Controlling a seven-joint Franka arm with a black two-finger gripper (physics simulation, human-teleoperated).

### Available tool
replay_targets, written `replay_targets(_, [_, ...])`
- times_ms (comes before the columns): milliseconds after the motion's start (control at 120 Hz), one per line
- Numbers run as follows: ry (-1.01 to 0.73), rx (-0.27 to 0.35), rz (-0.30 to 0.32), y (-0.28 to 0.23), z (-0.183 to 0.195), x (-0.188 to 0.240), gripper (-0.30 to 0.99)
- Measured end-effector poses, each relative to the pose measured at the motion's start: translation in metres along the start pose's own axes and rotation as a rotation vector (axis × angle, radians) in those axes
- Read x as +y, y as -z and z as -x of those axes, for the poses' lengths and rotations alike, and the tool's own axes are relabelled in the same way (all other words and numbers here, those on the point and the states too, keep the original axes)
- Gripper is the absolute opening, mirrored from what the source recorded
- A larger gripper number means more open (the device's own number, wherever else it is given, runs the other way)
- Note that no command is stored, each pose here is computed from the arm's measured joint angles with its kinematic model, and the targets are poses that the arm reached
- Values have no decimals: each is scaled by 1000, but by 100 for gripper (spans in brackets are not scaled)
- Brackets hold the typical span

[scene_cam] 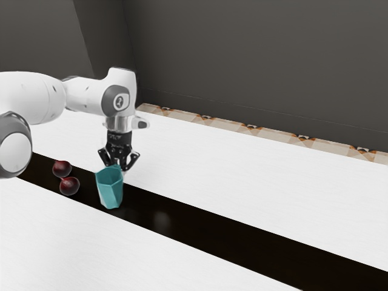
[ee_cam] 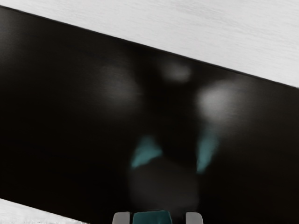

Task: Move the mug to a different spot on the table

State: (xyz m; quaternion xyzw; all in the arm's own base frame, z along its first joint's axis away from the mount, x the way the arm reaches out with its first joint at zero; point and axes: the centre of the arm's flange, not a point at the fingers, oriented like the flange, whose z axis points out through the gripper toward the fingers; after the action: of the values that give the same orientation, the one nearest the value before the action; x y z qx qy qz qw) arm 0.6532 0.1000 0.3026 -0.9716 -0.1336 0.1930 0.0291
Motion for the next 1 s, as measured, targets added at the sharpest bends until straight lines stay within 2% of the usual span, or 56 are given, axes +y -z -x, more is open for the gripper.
replay_targets(183, [-1,-48,69,-14,-1,6,-4])
replay_targets(542, [-16,-79,129,-31,-7,15,-4])
replay_targets(767, [-15,-83,176,-32,-6,20,40])
replay_targets(875, [-15,-80,195,-33,-7,22,52])
replay_targets(1000, [-26,-66,212,-31,-8,30,60])
